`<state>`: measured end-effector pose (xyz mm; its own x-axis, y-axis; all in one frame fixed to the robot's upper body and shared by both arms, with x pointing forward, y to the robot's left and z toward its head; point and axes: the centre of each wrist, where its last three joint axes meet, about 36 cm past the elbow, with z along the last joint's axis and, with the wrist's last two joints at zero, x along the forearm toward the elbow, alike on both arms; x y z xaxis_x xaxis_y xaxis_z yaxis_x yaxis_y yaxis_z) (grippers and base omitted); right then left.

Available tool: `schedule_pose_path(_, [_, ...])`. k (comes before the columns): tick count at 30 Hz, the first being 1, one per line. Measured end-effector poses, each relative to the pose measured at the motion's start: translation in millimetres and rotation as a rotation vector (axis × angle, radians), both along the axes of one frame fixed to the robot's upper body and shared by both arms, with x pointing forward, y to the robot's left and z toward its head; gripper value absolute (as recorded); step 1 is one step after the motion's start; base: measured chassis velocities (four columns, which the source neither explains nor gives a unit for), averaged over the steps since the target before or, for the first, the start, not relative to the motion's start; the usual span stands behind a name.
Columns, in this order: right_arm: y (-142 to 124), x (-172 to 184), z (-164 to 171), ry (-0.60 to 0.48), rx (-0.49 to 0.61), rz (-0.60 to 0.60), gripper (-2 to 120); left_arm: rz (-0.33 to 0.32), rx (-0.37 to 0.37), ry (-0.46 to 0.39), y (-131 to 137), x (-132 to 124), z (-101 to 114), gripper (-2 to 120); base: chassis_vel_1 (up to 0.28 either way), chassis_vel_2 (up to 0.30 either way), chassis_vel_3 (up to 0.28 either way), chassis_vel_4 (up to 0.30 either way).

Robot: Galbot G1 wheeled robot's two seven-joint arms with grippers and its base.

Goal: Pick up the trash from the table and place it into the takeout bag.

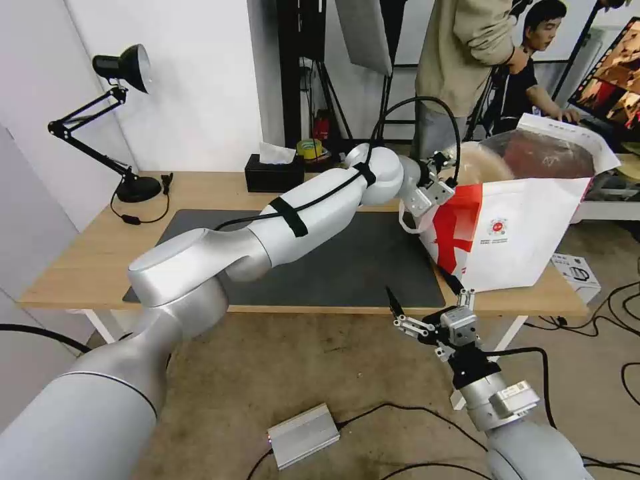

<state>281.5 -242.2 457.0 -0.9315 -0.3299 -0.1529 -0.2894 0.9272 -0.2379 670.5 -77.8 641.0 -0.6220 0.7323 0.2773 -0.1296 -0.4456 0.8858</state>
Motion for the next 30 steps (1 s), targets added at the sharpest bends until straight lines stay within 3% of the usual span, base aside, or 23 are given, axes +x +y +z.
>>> schedule_pose_path(3, [0, 0, 0, 0.000, 0.000, 0.000, 100, -0.001, 0.003, -0.003, 0, 0, 1, 88, 0.000, 0.000, 0.000, 0.000])
schedule_pose_path(8, [0, 0, 0, 0.000, 0.000, 0.000, 100, -0.001, 0.003, -0.003, 0, 0, 1, 99, 0.000, 0.000, 0.000, 0.000])
schedule_pose_path(30, [0, 0, 0, 0.000, 0.000, 0.000, 100, -0.008, -0.096, 0.017, 7, 5, 24, 100, 0.000, 0.000, 0.000, 0.000])
